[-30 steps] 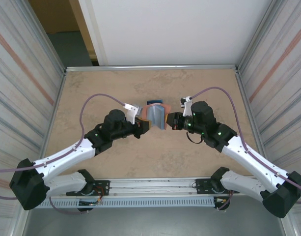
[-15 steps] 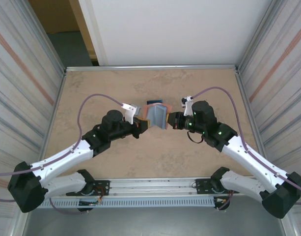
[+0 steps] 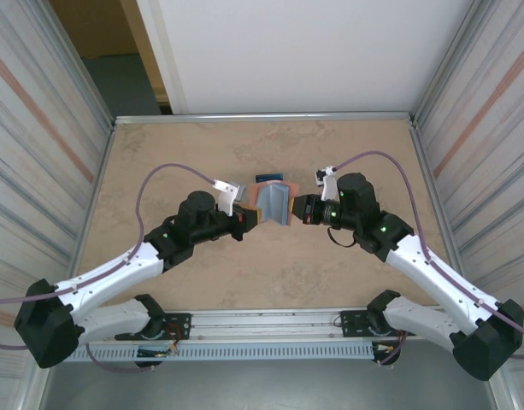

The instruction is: Take the credit cards out of the card holder

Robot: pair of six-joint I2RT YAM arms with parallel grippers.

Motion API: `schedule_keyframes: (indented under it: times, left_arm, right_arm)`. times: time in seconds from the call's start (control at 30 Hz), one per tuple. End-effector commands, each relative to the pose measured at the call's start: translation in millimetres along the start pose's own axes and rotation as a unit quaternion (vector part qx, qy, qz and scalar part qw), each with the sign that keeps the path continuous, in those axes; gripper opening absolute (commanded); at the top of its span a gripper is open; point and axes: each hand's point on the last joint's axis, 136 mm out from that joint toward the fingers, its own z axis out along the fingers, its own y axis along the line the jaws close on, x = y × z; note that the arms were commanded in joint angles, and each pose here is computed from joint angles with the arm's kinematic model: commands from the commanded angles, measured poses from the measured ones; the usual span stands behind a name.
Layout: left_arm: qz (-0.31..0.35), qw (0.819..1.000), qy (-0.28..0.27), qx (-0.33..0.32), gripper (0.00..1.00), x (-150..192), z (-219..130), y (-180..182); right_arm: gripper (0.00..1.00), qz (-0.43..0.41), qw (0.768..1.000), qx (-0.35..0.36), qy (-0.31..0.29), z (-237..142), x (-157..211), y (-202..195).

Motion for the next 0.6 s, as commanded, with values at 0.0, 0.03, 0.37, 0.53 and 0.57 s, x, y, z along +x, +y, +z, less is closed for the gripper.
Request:
schedule_keyframes:
  times: [0.0,0.03,0.37,0.53,0.57]
  left_arm:
    - [-0.01,1.0,-0.019,0.022,0.0,-12,-3,-11]
    - [-0.015,0.999,-0.02,0.02,0.0,-13,-4,-10]
    - [-0.07,0.997,-0.01,-0.009,0.0,-11,-8,0]
    - [-0.073,0.997,-0.017,0.002,0.0,-13,-10,-4]
    - [-0.073,0.997,-0.018,0.003,0.0,-14,-11,-4]
  right_arm:
    - [0.1,0.0,1.0,-0.031,0.003,0,1,10]
    - [0.1,0.001,1.0,-0.03,0.003,0,0,9]
    - [0.24,-0.009,0.998,-0.058,0.001,0,0,17]
    - [0.31,-0.011,0.998,-0.062,0.007,4,1,17]
    - [0.31,-0.011,0.998,-0.063,0.007,4,2,17]
